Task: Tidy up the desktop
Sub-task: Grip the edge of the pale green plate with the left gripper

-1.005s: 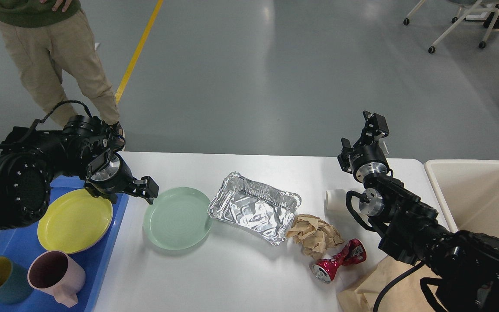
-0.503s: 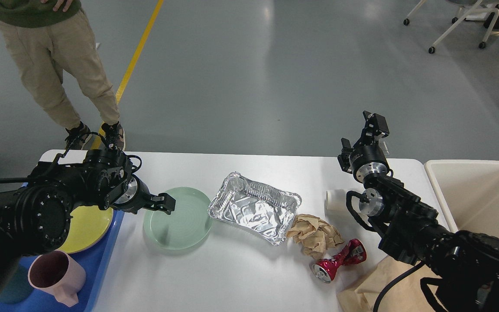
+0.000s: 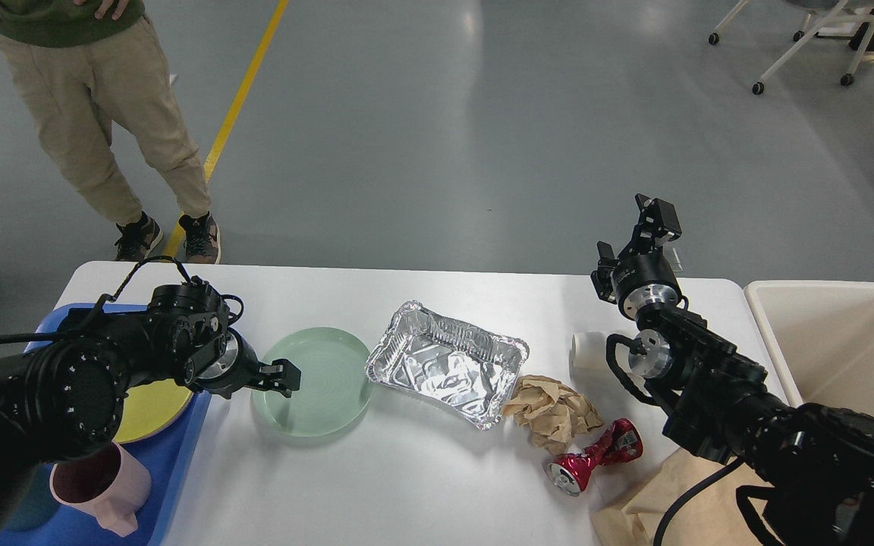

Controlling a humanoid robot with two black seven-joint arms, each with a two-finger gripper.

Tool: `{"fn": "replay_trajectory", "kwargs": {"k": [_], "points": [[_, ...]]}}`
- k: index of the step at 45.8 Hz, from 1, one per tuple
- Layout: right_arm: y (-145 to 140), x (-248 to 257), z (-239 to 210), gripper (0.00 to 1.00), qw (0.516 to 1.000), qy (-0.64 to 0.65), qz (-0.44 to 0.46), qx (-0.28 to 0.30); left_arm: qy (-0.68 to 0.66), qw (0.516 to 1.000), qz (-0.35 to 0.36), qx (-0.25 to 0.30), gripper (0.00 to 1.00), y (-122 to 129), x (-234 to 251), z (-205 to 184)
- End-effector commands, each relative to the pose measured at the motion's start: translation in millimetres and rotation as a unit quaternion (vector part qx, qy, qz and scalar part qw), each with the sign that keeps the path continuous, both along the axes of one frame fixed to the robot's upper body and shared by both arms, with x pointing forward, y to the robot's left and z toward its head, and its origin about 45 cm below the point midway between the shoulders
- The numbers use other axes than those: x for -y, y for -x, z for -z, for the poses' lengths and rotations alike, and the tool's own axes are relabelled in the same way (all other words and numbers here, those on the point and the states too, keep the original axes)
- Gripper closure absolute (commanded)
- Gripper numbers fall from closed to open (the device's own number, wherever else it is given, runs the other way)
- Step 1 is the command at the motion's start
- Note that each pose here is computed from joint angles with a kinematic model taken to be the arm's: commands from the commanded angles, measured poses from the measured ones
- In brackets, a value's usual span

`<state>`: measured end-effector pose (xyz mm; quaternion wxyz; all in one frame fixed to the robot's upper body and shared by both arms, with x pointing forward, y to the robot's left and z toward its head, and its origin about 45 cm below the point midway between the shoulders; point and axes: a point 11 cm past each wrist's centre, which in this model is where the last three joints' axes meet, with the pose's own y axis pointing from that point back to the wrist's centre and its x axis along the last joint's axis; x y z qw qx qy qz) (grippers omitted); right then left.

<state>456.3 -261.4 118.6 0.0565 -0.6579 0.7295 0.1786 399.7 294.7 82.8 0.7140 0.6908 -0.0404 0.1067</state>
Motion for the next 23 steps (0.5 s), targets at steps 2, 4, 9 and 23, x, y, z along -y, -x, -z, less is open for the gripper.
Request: {"fn": "replay_trajectory", "kwargs": {"k": [2, 4, 9, 23], "points": [[0.0, 0.3, 0.0, 0.00, 1.000, 0.000, 0.000, 0.000, 0.011, 1.000, -0.007, 0.012, 0.07, -2.8, 3.0, 0.3], [0.0, 0.4, 0.0, 0.00, 1.000, 0.000, 0.000, 0.000, 0.013, 1.000, -0.009, 0.013, 0.08, -2.8, 3.7, 0.8], [0.0, 0.3, 0.0, 0.00, 1.000, 0.000, 0.000, 0.000, 0.016, 1.000, -0.010, 0.010, 0.14, -1.3, 5.1, 2.2], [0.0, 0.3, 0.0, 0.00, 1.000, 0.000, 0.000, 0.000, -0.013, 0.999, -0.036, -0.005, 0.38, 4.5, 0.6, 7.5]]}}
